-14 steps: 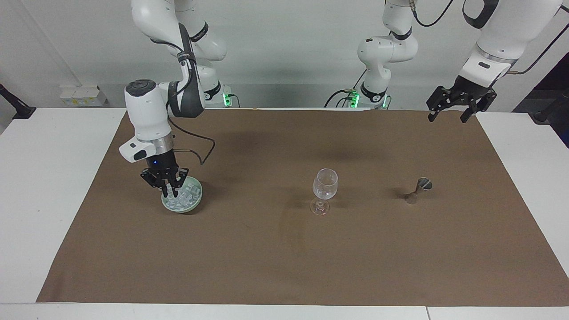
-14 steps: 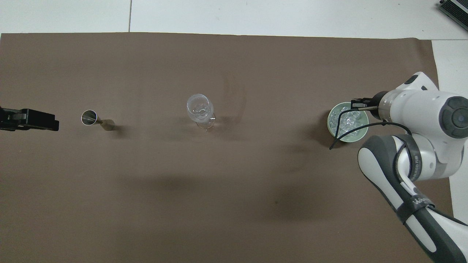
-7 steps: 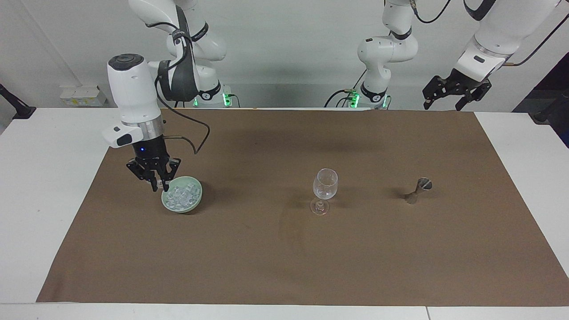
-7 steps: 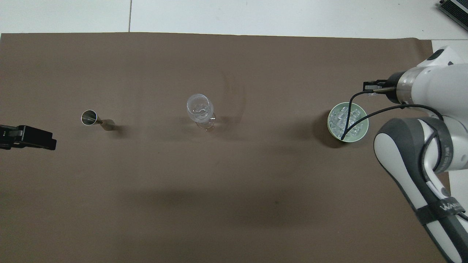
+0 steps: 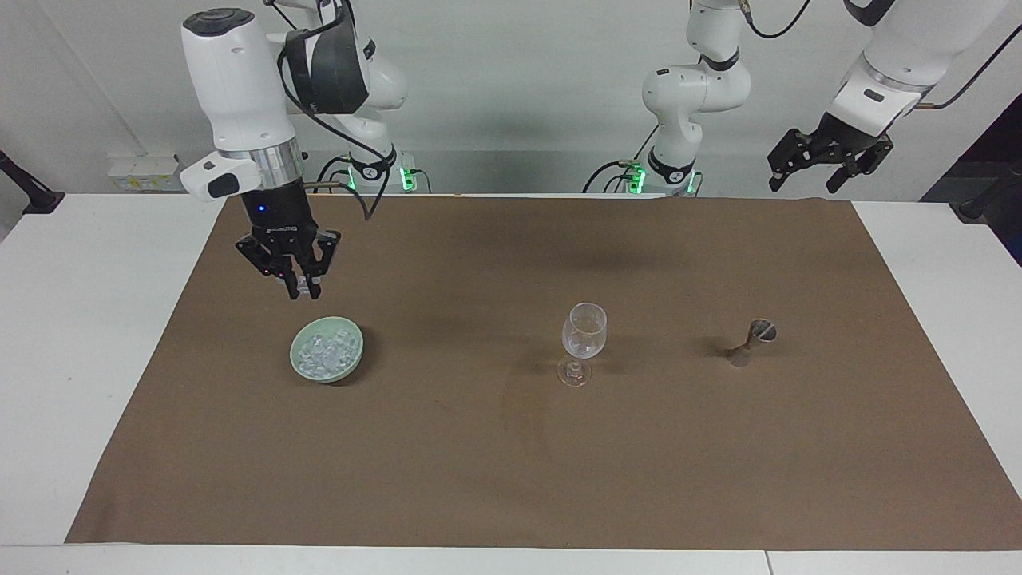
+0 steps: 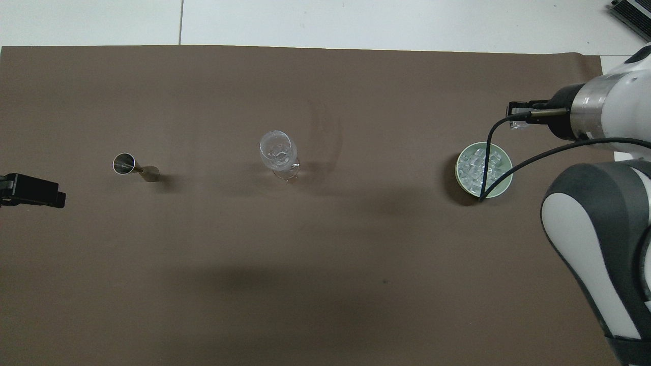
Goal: Pour wine and add ice with both arms
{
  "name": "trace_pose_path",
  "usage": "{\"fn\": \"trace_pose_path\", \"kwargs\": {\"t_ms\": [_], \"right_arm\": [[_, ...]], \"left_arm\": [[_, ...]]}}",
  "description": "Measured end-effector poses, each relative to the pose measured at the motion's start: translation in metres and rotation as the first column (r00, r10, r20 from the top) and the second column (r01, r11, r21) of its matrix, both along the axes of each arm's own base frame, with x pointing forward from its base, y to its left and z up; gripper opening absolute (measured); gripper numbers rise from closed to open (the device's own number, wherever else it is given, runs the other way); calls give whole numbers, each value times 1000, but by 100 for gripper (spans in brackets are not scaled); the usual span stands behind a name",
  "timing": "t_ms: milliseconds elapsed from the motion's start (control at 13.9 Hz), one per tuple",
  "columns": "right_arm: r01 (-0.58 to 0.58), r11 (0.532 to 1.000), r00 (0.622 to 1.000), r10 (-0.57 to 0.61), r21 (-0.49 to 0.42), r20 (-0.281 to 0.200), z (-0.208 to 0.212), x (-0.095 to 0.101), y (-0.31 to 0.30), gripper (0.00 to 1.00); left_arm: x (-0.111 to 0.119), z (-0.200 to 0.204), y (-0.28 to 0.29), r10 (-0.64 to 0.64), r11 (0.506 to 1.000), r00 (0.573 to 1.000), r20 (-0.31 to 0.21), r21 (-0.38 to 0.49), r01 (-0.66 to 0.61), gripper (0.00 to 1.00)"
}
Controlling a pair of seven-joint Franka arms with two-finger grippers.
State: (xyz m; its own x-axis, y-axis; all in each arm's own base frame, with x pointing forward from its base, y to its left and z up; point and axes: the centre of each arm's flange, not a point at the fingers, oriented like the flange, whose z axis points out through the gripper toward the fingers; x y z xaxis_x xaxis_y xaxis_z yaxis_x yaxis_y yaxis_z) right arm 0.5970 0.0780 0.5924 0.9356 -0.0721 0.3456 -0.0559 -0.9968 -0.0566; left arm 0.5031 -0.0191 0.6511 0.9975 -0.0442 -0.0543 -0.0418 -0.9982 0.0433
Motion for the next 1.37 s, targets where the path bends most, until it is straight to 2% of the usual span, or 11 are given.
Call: {"fn": "trace_pose_path", "kwargs": {"t_ms": [144, 577, 937, 1370], "right_arm": [[33, 999, 999, -33, 37, -8, 10, -6, 38, 27], [90, 988, 994, -81, 126, -77, 33, -27, 156, 27], [142, 969, 985, -119, 200, -126, 18, -25, 237, 27], [169, 960, 978, -136, 224, -158, -11, -13, 299, 27]], "left_arm": [[0, 1, 4, 6, 1000, 1000, 2, -1, -6, 100], [0, 1, 2, 3, 1000, 1000, 2, 0, -3, 100], [0, 2, 2, 3, 1000, 1000, 3, -1, -3, 100], [0, 2, 2, 3, 1000, 1000, 3, -1, -3, 100]]}}
